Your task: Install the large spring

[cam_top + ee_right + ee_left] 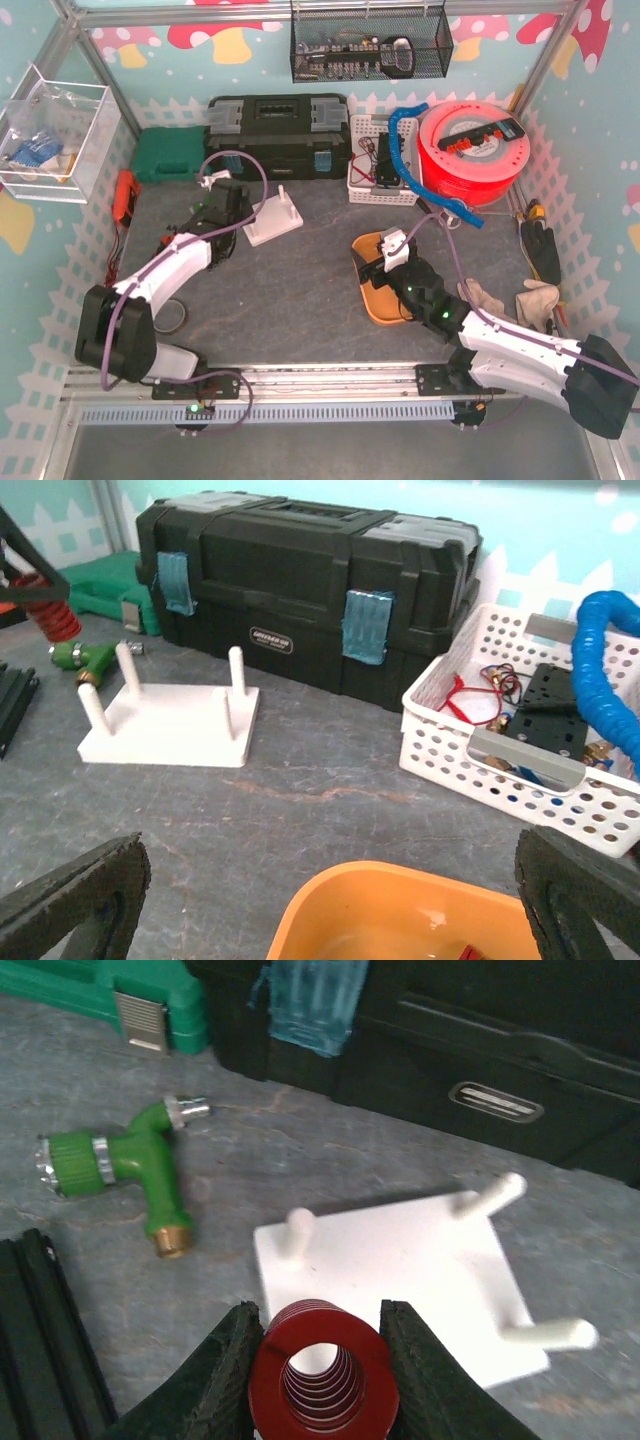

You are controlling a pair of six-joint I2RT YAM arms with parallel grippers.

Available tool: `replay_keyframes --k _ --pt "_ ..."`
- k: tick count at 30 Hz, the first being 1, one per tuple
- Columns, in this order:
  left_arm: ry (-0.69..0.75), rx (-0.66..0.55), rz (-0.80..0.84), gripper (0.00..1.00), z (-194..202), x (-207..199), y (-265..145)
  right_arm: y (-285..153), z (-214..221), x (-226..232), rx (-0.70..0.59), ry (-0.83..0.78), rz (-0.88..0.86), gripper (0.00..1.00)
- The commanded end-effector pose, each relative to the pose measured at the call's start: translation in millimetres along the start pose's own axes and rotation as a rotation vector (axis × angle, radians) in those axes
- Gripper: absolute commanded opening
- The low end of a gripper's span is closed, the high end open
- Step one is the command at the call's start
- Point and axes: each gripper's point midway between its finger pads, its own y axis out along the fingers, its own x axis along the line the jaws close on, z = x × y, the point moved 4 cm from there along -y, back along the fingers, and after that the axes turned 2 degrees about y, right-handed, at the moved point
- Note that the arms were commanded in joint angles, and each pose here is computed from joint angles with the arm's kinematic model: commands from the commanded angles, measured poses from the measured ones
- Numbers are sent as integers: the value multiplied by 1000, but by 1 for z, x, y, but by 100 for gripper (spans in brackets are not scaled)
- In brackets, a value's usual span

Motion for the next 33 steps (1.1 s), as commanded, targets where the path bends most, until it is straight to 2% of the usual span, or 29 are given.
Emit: replay_keyframes --k 1,8,33 --pt "-16 -67 -53 3 -26 9 17 -3 -7 -12 -59 60 79 99" --pt "-20 -51 -57 4 -34 11 41 -9 -9 -14 -105 70 76 99" --pt "7 19 -31 11 -27 9 82 -6 -4 -15 -82 21 94 99"
